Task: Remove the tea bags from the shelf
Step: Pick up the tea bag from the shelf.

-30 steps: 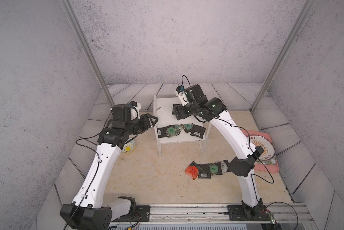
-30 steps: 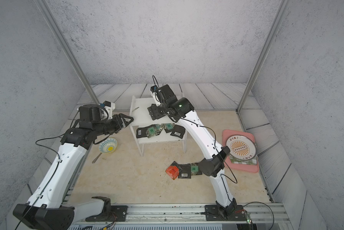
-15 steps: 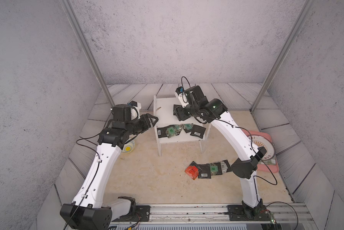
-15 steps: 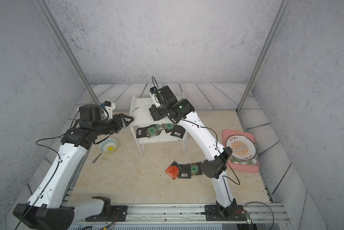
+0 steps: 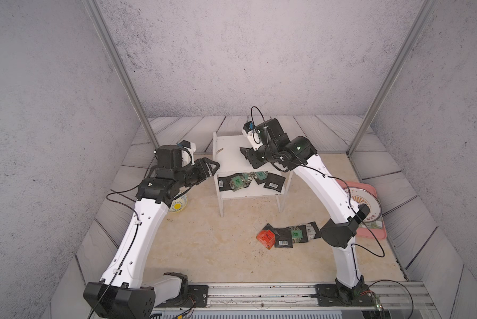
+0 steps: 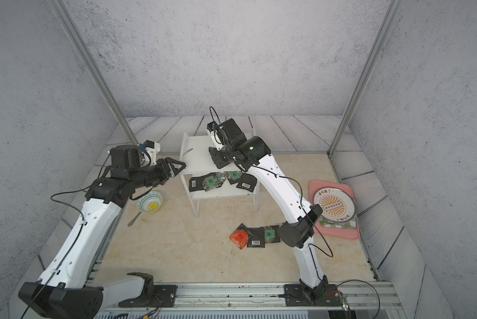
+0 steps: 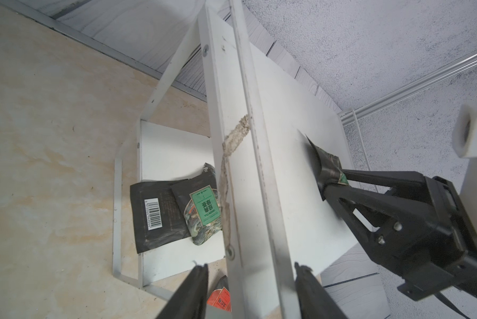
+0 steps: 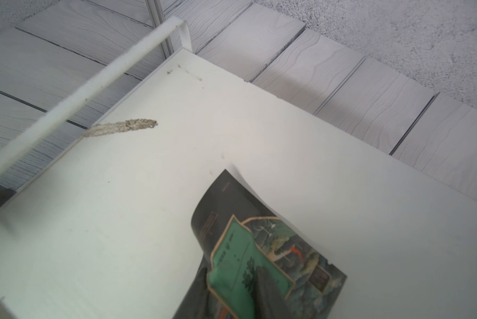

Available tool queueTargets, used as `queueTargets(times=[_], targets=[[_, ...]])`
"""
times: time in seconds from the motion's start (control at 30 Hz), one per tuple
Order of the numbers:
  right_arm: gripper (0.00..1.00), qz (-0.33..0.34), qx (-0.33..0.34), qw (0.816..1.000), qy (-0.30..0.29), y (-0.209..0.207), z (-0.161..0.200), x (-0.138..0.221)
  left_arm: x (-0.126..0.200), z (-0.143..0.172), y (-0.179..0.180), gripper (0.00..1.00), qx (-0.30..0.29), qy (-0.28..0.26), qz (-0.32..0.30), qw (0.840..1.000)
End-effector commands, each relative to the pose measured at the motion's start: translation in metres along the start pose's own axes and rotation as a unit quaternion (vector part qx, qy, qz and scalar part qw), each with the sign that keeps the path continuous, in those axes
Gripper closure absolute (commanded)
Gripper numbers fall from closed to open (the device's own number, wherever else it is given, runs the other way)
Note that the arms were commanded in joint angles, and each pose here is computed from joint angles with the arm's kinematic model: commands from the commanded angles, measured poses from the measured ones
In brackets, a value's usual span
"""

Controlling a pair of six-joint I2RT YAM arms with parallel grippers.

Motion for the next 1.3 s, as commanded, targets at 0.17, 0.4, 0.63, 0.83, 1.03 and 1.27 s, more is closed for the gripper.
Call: queueTargets(times=[0.17,0.4,0.63,0.83,1.03,1.27], targets=[[0.81,0.026,0.018,0.997,0.071,-0.013,0.032,0.011,0.001,0.005,0.008,0.46,0.004,0.003,-0.015,1.0],[0.83,0.013,0.024,0.999,0.043,-0.009,0.022,0.038,0.004,0.004,0.007,0.47,0.003,-0.001,-0.02,1.0],[0.83,-0.016,0.034,0.999,0.016,0.003,0.017,0.068,0.014,0.005,0.006,0.46,-0.005,-0.007,-0.031,0.999],[0.82,-0.036,0.06,0.998,0.008,0.016,0.028,0.098,0.024,0.012,0.008,0.46,-0.011,-0.005,-0.045,0.999],[0.82,-0.066,0.078,0.995,0.013,0.028,0.054,0.119,0.031,0.024,0.011,0.46,-0.008,0.001,-0.053,0.999],[0.81,-0.114,0.095,0.988,0.03,0.039,0.106,0.13,0.041,0.049,0.021,0.46,-0.01,0.019,-0.077,0.997]])
Point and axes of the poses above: each gripper's point midway between its finger pads, its own x axis back along the fingers, its own y axis along the line the jaws close on, z = x × y, the point moved 2 cm from there along x, back along the fingers, and after that the axes turned 15 degrees about -x, right-handed, at the moved point
